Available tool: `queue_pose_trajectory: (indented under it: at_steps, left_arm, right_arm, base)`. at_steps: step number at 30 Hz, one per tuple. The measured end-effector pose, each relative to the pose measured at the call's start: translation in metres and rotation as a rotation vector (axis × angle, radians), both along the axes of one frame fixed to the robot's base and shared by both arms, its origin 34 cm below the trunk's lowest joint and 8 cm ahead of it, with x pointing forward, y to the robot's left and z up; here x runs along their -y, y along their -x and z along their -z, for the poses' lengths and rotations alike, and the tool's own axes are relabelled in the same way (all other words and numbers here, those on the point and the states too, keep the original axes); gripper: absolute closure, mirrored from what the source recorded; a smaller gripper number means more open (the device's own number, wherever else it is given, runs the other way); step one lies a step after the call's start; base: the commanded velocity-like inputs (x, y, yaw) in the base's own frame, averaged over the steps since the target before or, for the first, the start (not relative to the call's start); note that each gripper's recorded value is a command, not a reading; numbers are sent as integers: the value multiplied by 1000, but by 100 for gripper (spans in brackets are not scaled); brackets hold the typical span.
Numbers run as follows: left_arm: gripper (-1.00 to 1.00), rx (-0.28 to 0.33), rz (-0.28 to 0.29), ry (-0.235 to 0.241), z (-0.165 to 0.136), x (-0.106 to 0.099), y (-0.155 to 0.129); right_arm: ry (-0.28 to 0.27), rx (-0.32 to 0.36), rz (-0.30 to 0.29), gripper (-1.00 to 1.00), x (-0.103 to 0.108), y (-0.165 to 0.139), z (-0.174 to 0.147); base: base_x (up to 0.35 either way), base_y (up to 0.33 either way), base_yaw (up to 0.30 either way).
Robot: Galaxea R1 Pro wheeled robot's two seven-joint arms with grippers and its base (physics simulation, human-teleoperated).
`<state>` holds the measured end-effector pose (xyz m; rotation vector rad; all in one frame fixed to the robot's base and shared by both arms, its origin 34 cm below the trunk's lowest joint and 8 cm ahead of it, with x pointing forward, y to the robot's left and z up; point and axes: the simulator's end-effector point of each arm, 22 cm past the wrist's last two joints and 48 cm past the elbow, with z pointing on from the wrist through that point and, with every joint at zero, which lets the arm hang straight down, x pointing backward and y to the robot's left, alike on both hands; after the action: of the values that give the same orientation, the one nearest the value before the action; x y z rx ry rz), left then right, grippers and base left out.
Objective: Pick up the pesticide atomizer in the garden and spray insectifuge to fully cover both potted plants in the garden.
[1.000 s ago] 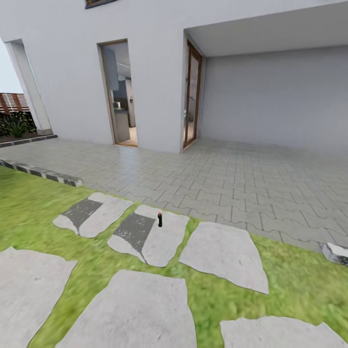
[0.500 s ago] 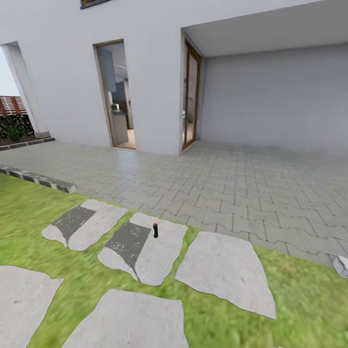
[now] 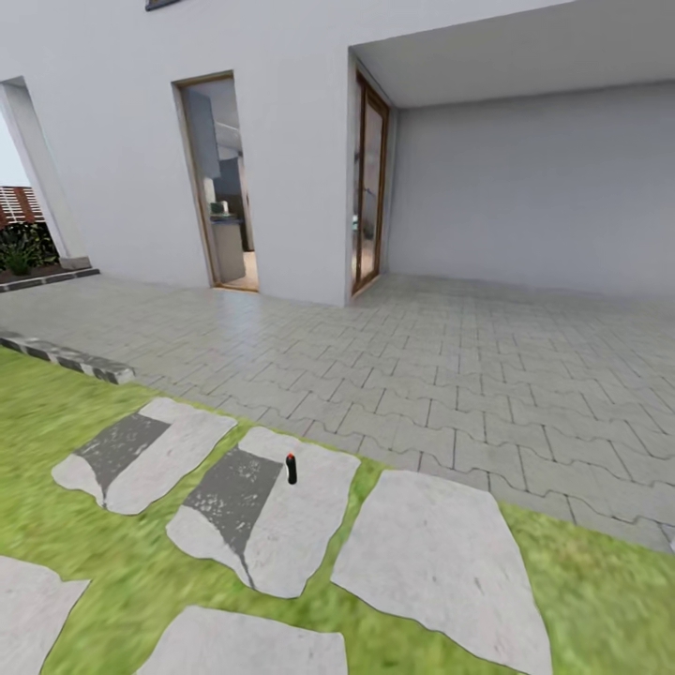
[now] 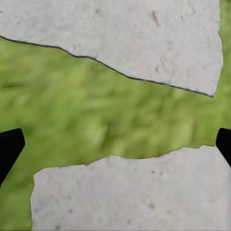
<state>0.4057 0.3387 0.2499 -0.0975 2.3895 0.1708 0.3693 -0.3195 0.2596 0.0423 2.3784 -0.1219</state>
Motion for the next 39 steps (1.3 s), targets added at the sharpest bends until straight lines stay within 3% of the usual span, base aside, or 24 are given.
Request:
queue_pose_trajectory:
  at_steps: [21, 39]
  left_arm:
    - [-100, 0, 1, 0, 0, 0, 0]
    - [-100, -1, 4, -1, 0, 0, 0]
  right_arm:
    - [0, 1, 0, -100, 0, 0, 0]
    - [0, 2, 1, -100, 0, -1, 0]
  base:
    - [339, -82, 0]
    - [306, -184, 0]
